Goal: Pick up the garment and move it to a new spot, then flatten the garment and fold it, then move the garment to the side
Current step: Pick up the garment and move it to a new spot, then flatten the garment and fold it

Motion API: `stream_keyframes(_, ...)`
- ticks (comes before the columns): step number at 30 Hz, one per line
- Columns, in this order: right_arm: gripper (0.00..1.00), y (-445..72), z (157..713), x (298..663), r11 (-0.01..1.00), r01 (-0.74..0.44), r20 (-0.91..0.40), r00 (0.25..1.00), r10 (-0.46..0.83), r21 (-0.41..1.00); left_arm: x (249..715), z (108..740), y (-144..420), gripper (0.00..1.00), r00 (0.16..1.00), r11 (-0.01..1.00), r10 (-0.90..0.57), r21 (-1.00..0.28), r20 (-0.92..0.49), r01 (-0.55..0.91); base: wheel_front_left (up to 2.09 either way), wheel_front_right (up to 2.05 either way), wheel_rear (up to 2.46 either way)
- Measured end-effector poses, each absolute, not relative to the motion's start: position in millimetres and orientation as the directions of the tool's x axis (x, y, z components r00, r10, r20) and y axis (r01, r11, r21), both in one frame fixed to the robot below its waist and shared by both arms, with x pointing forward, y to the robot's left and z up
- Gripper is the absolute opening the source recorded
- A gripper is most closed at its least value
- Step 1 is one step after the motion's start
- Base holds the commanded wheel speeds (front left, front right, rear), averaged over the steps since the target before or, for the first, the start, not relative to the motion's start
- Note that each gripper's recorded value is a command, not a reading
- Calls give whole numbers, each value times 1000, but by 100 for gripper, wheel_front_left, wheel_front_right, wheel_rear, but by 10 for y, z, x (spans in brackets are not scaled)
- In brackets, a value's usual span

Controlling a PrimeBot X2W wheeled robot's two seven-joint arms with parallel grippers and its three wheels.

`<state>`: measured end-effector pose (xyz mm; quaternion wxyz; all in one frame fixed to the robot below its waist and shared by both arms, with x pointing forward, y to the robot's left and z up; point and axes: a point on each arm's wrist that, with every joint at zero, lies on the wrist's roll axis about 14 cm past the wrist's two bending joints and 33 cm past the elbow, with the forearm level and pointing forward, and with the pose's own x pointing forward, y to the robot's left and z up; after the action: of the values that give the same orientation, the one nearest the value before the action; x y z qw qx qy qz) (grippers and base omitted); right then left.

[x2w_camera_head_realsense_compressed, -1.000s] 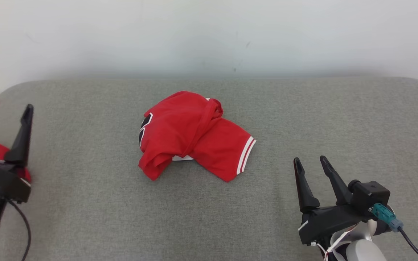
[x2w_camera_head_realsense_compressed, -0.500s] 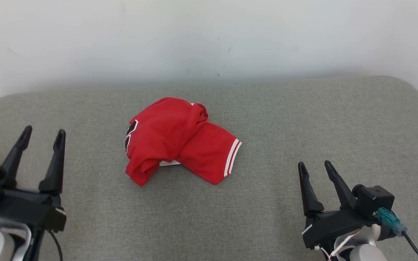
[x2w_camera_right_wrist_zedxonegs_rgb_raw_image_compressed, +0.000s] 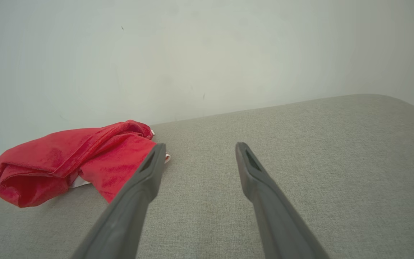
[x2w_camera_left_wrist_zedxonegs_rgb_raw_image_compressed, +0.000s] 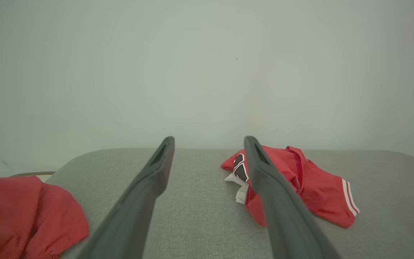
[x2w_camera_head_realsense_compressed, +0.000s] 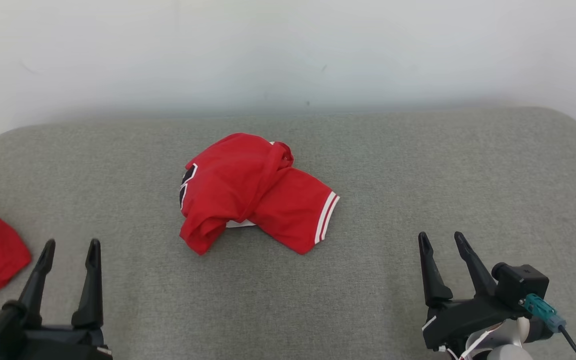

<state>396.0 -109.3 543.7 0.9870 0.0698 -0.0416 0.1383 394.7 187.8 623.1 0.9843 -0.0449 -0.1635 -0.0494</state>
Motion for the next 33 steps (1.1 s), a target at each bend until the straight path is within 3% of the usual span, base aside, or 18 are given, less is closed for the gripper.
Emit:
stream_keyframes(19, 100, -792, 5298, 4000, 925, -353, 55, 936, 349, 141, 3665, 6081, 2031, 100, 950, 996, 1, -86, 311, 27, 0, 0, 0)
stream_keyframes(33, 100, -220, 5299, 4300, 865, -489, 20, 872, 490, 117, 3486, 6018, 2102, 100, 953, 994, 38, -114, 300, -4, 0, 0, 0)
